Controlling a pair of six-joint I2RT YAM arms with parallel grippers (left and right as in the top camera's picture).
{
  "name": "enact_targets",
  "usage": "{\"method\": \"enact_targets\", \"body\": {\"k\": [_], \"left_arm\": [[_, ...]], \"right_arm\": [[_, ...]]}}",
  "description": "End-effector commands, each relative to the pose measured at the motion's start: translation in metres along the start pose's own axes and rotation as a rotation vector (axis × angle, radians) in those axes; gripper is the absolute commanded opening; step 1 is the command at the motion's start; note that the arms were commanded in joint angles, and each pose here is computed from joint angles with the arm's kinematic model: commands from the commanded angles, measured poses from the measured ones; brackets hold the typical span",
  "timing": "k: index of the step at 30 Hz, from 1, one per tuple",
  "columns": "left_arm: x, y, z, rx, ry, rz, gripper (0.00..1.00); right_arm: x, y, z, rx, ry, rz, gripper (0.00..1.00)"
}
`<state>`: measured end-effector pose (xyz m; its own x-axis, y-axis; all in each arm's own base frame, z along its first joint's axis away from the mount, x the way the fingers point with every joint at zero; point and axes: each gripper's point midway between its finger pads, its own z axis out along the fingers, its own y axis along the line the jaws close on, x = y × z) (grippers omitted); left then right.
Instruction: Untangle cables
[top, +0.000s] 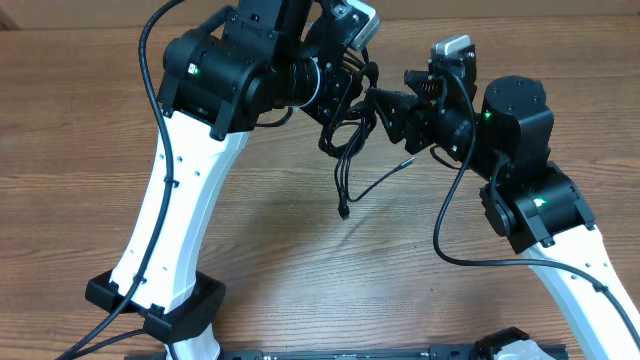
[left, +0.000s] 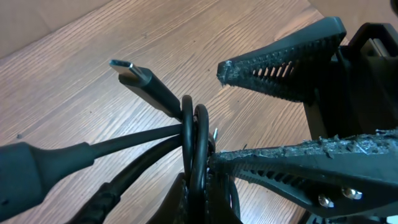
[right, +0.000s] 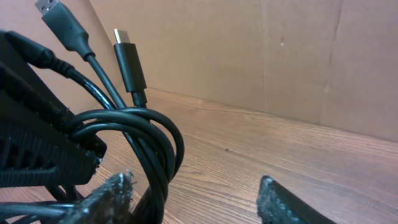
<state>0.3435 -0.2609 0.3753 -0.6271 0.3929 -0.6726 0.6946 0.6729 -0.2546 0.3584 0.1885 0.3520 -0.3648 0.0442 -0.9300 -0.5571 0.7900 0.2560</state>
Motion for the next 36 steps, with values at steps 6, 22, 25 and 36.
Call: {"method": "enact_targets", "body": {"k": [6, 22, 25, 36], "left_arm": [[-0.01, -0.014, -0.002, 0.073, -0.038, -0.015, 0.04], [-0.01, -0.018, -0.002, 0.098, -0.04, -0.013, 0.04], [-0.01, -0.017, -0.002, 0.093, -0.041, -0.013, 0.04], [-0.022, 0.029, -0.009, -0.072, -0.105, -0.291, 0.04]], "right_arm": [[-0.006, 0.006, -0.002, -0.029, -0.008, -0.003, 0.62], [0.004, 0.002, 0.01, -0.031, 0.024, 0.009, 0.16], [0.004, 0.002, 0.01, -0.03, 0.025, 0.009, 0.11], [-0.002, 0.017, -0.002, -0.097, 0.013, 0.023, 0.04]]}}
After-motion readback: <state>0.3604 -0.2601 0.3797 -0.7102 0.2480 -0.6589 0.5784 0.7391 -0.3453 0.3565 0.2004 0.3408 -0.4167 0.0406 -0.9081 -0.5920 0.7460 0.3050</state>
